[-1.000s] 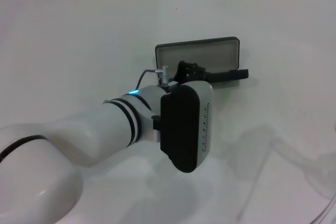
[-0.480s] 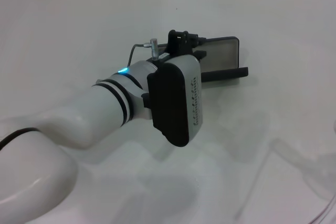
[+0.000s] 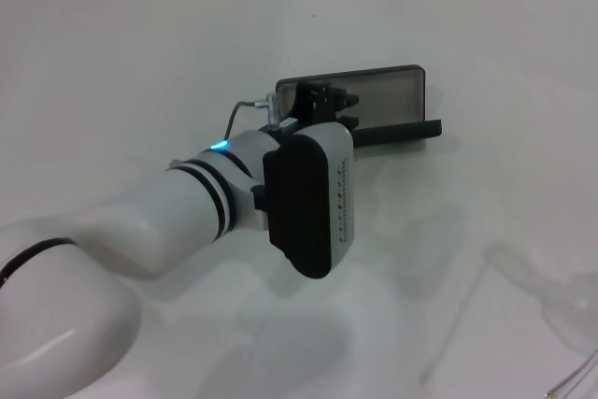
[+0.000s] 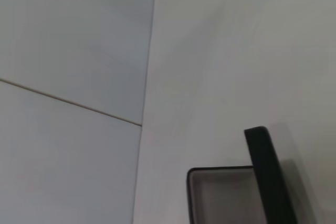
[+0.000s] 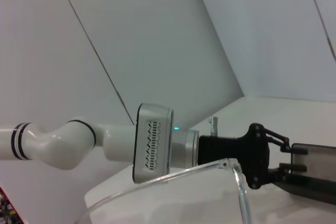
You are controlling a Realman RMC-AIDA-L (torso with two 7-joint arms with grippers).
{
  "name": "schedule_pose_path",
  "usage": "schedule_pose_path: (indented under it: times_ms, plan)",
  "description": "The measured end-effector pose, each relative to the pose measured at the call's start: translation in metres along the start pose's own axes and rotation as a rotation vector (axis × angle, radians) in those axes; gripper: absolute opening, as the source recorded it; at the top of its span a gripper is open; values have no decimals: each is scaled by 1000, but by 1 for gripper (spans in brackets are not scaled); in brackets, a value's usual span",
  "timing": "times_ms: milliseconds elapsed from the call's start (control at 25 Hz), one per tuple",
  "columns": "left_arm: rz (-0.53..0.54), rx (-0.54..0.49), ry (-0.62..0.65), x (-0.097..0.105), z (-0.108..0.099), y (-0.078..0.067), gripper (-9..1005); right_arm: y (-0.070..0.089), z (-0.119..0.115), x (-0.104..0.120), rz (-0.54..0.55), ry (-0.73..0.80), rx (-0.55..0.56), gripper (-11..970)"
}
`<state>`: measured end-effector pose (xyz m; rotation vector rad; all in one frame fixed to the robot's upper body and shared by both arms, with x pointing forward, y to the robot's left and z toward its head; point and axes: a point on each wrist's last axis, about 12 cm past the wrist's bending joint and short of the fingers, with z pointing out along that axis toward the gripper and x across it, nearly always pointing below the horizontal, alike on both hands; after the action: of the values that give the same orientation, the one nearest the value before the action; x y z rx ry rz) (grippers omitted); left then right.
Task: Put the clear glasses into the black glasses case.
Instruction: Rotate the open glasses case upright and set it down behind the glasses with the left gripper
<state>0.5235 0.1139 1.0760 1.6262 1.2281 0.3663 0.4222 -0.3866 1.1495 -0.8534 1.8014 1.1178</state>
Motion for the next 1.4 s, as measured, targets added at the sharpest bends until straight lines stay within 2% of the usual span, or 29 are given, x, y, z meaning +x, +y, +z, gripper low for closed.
schedule_pose_path:
  times_ms: [200, 600, 840, 960, 1000, 1160, 1400]
  plan:
    - [-2, 22, 1, -2, -2, -4, 213, -1, 0, 0, -1, -1, -1, 74]
    - [-31, 51, -2, -11, -9, 2, 212, -1, 0, 0, -4, -5, -3, 74]
    - [-92, 8, -4, -9, -6, 21, 212, -4, 3, 2, 0, -21, -19, 74]
    - [-121, 39, 8, -6, -1, 29, 212, -4, 3, 4, 7, -28, -25, 74]
    - [-149, 87, 22, -5, 3, 34, 212, -4, 3, 5, 10, -30, -26, 74]
    - [-187, 175, 60, -3, 7, 40, 211, -4, 3, 8, 13, -36, -27, 74]
    - [-203, 202, 83, 0, 8, 41, 211, -4, 3, 11, 24, -44, -31, 74]
